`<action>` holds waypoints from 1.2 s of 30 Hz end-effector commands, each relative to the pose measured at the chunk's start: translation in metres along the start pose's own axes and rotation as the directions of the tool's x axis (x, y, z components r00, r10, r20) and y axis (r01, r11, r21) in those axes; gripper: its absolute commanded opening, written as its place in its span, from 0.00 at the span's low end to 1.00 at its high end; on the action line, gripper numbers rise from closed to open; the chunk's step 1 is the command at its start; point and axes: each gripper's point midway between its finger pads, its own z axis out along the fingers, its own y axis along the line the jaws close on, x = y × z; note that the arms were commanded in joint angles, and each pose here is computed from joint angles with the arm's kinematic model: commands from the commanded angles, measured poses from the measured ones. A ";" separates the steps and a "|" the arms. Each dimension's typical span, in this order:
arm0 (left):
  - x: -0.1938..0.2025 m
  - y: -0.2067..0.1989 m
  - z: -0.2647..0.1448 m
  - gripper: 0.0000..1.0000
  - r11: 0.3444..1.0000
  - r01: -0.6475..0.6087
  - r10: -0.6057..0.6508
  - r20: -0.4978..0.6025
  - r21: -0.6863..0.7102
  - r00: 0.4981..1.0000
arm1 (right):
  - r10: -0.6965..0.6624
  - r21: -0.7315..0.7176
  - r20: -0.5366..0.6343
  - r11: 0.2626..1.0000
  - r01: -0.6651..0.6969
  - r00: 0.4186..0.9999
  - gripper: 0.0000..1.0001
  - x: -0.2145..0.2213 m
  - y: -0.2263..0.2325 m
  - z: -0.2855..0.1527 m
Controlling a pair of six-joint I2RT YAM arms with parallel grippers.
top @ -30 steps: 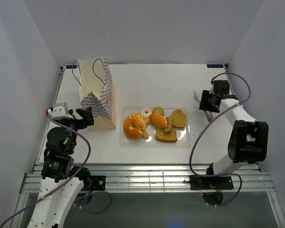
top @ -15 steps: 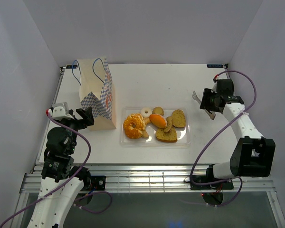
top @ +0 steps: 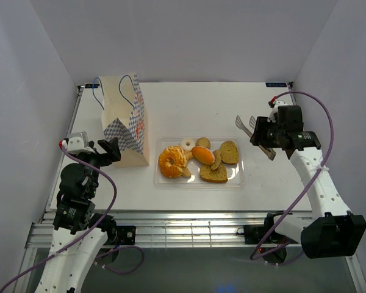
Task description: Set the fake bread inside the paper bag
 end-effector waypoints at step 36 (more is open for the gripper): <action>0.001 0.003 -0.002 0.98 1.000 0.004 -0.004 0.011 -0.014 1.000 | -0.091 -0.193 -0.184 0.980 0.055 0.979 0.50 0.100 0.070 -0.029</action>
